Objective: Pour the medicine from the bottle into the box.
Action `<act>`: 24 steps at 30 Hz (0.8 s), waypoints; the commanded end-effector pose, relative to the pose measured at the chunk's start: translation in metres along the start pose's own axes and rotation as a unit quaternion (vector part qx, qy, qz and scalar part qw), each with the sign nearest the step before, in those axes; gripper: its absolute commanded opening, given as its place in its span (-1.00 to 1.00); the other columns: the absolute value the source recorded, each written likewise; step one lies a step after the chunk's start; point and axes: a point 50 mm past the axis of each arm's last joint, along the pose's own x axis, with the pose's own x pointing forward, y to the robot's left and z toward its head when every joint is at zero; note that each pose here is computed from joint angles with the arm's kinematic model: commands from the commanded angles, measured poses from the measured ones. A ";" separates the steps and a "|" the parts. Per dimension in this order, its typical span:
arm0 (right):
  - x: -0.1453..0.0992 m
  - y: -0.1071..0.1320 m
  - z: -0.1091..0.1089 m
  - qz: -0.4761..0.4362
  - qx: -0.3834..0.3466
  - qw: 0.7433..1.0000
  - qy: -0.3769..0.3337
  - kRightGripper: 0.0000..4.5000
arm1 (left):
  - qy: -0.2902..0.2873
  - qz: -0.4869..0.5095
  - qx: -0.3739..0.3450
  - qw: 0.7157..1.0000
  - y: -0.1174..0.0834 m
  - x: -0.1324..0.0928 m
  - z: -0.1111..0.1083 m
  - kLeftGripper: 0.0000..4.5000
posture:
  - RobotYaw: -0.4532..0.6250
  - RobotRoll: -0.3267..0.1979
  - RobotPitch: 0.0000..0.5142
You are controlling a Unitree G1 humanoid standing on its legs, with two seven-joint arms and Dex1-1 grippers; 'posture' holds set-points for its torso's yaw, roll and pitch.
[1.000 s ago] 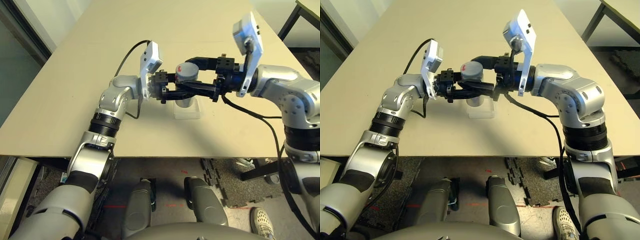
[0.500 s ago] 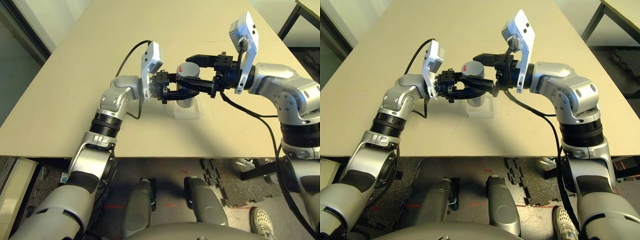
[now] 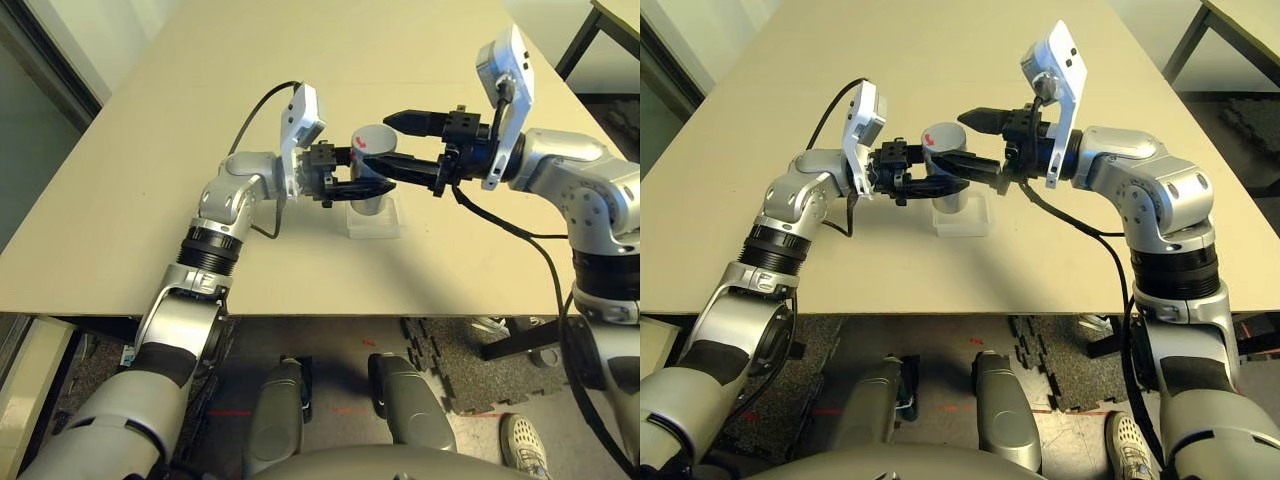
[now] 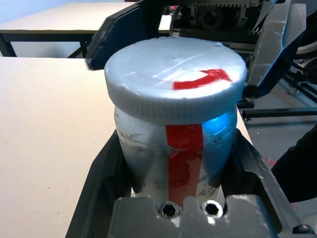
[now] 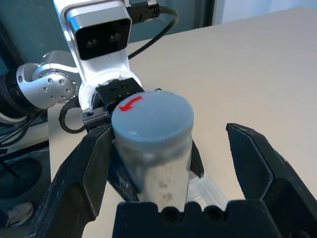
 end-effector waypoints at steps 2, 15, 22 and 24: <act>-0.011 -0.002 0.000 -0.020 0.004 1.000 0.001 1.00 | 0.005 0.005 0.005 1.000 0.001 -0.003 -0.001 0.14 | -0.52 0.25 -0.45; -0.016 0.011 0.002 0.003 0.007 1.000 0.008 1.00 | 0.010 0.008 0.003 1.000 0.004 -0.004 -0.004 0.14 | -0.54 0.25 -0.47; -0.003 0.013 0.005 0.019 -0.002 1.000 0.007 1.00 | 0.009 -0.001 0.006 1.000 0.003 0.001 -0.005 0.14 | -0.55 0.25 -0.48; 0.000 0.011 0.005 0.018 -0.007 1.000 0.010 1.00 | 0.009 -0.006 0.006 1.000 0.002 0.003 -0.005 0.14 | -0.54 0.25 -0.48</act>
